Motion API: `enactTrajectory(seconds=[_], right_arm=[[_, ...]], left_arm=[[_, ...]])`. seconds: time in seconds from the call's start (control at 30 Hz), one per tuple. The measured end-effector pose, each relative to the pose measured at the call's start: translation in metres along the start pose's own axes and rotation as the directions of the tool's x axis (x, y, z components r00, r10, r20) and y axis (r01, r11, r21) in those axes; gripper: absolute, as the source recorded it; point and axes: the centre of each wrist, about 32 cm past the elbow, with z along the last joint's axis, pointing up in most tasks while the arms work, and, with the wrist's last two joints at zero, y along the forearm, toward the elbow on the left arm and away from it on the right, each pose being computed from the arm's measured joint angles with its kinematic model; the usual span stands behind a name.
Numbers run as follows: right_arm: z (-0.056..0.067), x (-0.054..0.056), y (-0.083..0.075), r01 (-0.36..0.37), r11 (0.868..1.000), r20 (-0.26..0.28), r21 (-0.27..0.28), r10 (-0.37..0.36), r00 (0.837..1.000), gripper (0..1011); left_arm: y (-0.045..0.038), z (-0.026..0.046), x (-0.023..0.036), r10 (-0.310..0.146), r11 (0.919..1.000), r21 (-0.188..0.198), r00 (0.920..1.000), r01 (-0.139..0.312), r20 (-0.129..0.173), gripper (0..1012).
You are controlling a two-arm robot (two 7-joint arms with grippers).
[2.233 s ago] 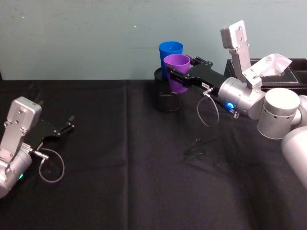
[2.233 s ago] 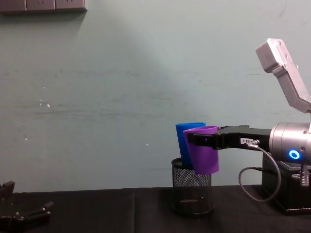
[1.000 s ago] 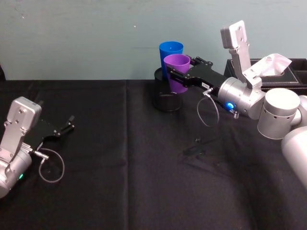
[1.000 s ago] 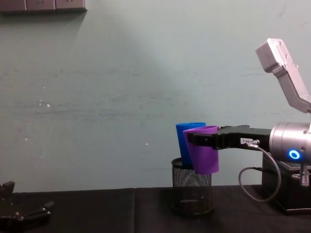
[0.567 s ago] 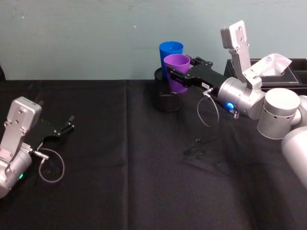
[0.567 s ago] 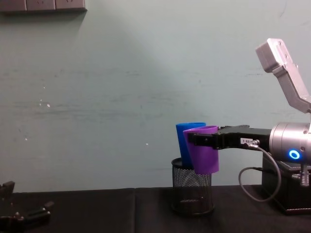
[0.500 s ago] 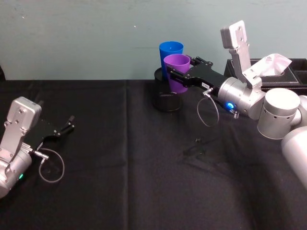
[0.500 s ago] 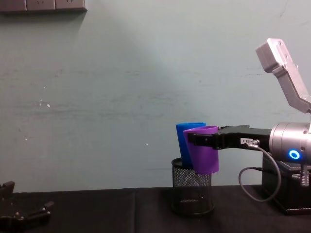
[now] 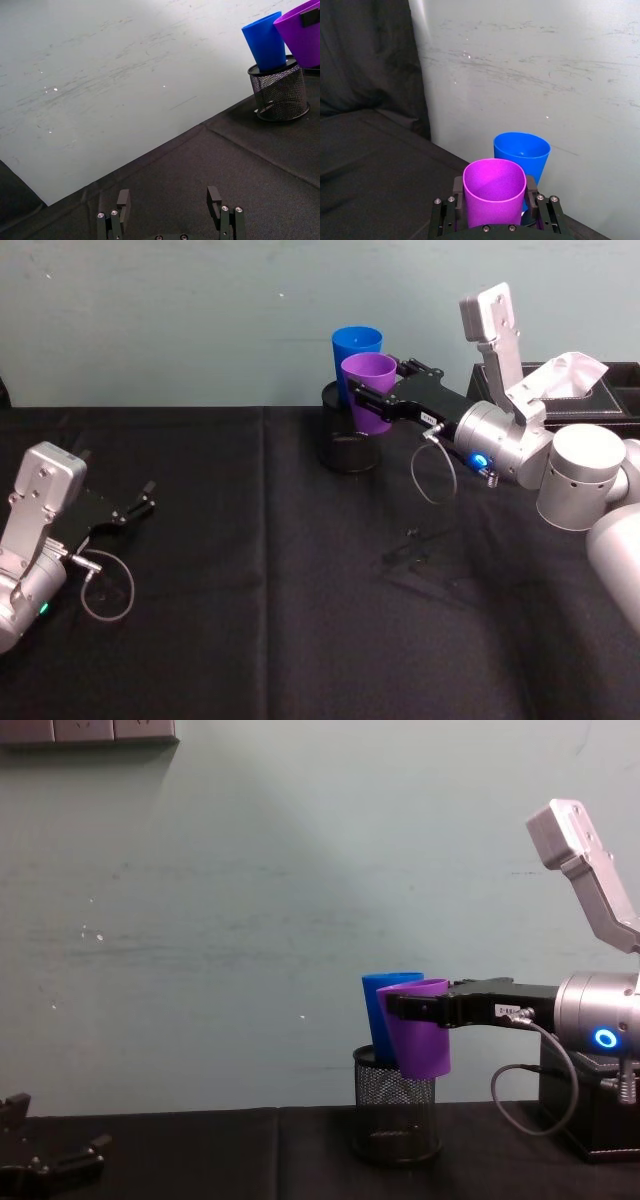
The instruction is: Pick up one cup with a gripper and tap it against the other cup.
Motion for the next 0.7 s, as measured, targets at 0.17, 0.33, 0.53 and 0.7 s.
enactTrajectory(seconds=[0.17, 0.33, 0.53, 0.7], right_arm=[[0.0, 0.0, 0.0, 0.0, 1.0, 0.0, 0.0, 0.0, 1.0, 719], [0.0, 0.0, 0.0, 0.0, 1.0, 0.0, 0.0, 0.0, 1.0, 719], [0.0, 0.0, 0.0, 0.0, 1.0, 0.0, 0.0, 0.0, 1.0, 719], [0.0, 0.0, 0.0, 0.0, 1.0, 0.0, 0.0, 0.0, 1.0, 719]], left_arm=[[0.0, 0.0, 0.0, 0.0, 1.0, 0.0, 1.0, 0.0, 0.0, 1000], [0.0, 0.0, 0.0, 0.0, 1.0, 0.0, 1.0, 0.0, 0.0, 1000], [0.0, 0.0, 0.0, 0.0, 1.0, 0.0, 1.0, 0.0, 0.0, 1000], [0.0, 0.0, 0.0, 0.0, 1.0, 0.0, 1.0, 0.0, 0.0, 1000]])
